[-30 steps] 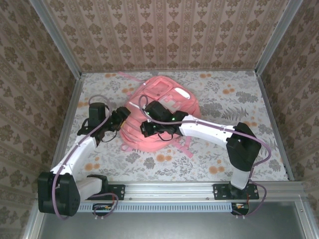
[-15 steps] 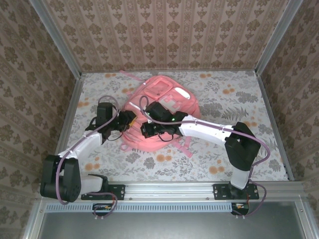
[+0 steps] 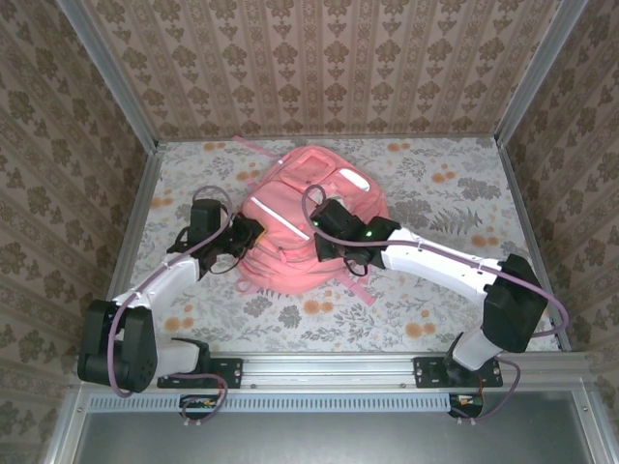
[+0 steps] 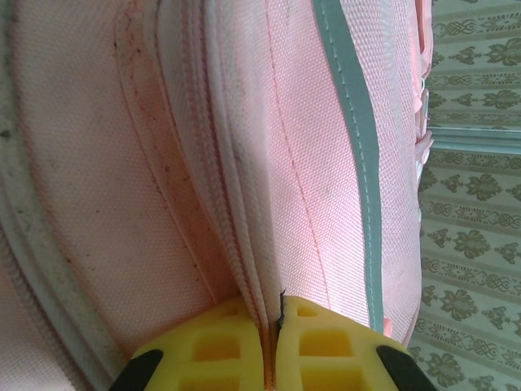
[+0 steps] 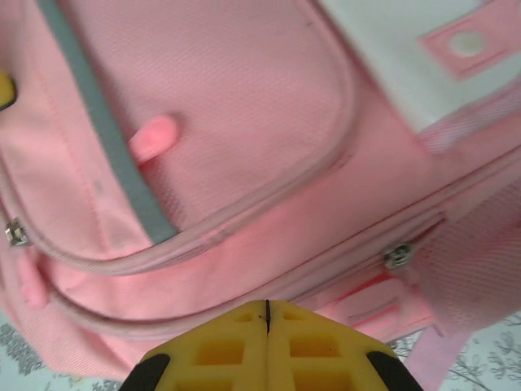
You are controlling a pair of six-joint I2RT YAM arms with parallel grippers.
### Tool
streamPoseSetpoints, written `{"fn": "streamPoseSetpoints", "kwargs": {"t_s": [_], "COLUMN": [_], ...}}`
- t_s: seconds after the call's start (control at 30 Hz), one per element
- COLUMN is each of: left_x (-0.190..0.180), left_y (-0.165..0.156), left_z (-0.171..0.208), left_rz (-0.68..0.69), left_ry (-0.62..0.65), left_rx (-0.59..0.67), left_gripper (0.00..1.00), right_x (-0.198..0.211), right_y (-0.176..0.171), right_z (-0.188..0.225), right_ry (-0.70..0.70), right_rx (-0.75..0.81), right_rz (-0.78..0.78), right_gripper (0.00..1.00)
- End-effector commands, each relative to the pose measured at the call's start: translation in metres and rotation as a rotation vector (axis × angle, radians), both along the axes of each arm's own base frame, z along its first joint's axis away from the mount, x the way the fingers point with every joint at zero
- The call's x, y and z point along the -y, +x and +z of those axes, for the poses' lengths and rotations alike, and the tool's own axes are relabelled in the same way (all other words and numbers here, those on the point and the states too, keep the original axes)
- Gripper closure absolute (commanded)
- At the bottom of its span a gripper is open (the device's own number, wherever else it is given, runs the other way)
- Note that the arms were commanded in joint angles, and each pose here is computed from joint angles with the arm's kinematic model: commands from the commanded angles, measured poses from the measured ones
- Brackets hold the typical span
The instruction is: Pack books, pencil case, and school supplies into a backpack
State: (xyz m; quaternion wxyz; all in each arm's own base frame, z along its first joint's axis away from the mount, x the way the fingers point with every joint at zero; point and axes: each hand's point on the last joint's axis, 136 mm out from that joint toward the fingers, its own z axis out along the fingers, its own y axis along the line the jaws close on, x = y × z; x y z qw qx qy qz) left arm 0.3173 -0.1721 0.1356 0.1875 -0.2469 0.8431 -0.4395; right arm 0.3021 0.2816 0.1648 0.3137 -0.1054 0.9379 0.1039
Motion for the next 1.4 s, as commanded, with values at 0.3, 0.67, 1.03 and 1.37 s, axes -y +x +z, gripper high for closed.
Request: {"fn": "streamPoseSetpoints", "kwargs": {"t_s": [0.3, 0.67, 1.03, 1.37], "left_x": [0.039, 0.051, 0.054, 0.032], "left_y": [0.004, 0.002, 0.003, 0.006], "left_z": [0.052, 0.056, 0.052, 0.039], "left_rz": [-0.126, -0.149, -0.148, -0.090], "left_ry": [-0.063, -0.078, -0.077, 0.004], "left_rx": [0.133, 0.137, 0.132, 0.116], "left_gripper": [1.00, 1.00, 1.00, 1.00], "right_x": [-0.065, -0.084, -0.076, -0.003], "right_y": [-0.032, -0.016, -0.009, -0.023], "right_z": [0.010, -0.006, -0.024, -0.020], "right_ry": [0.177, 0.185, 0.113, -0.070], "right_rx": [-0.065, -0.083, -0.091, -0.024], "right_rz": [0.083, 0.027, -0.031, -0.097], "right_gripper": [0.55, 0.60, 0.91, 1.00]}}
